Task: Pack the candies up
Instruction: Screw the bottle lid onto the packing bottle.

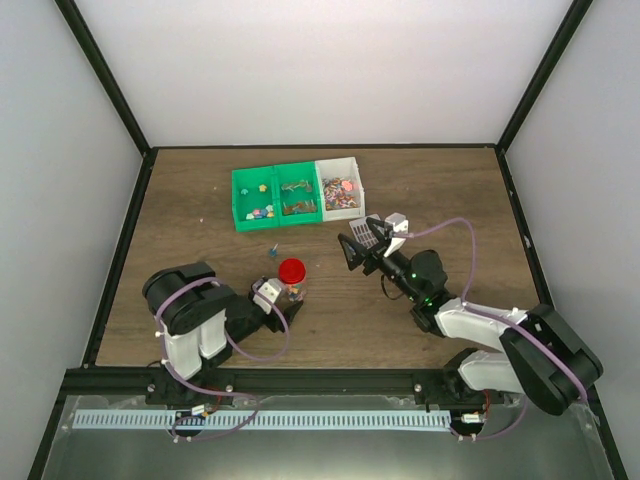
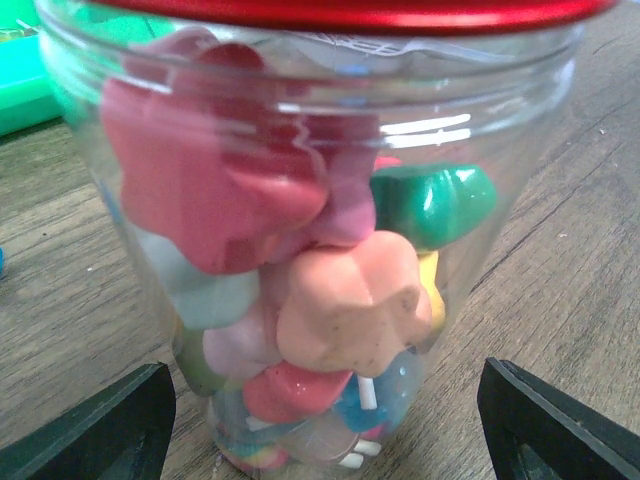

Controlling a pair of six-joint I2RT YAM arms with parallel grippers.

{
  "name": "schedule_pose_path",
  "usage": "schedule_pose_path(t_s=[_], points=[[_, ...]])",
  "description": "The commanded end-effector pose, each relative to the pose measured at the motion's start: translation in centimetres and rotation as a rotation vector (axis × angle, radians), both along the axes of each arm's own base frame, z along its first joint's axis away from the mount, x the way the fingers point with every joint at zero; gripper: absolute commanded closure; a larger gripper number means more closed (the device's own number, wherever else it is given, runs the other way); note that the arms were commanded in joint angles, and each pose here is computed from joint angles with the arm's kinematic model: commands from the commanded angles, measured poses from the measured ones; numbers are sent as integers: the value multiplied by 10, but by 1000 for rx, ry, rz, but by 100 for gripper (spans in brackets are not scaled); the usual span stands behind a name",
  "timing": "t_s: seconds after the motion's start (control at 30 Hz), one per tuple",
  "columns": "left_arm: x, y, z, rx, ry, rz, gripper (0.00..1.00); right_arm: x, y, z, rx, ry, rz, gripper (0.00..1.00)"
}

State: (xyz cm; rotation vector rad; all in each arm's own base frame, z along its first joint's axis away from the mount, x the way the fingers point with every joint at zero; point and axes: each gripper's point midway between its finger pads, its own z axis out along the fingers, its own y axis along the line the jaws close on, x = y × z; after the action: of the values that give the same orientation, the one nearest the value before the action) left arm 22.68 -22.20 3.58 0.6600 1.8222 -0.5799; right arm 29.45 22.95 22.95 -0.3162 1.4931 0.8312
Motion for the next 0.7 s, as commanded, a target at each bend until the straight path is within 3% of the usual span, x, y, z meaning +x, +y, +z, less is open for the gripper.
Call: schedule_pose_path(t_s=[0.0, 0.47, 0.67], points=[[9, -9, 59, -168, -178, -6, 15, 6, 3, 16, 9, -44, 5, 0], [16, -16, 72, -190, -228, -9, 18, 9, 4, 14, -5, -39, 3, 0], [21, -17, 76, -188, -249, 7, 23, 10, 6, 10, -12, -31, 10, 0]])
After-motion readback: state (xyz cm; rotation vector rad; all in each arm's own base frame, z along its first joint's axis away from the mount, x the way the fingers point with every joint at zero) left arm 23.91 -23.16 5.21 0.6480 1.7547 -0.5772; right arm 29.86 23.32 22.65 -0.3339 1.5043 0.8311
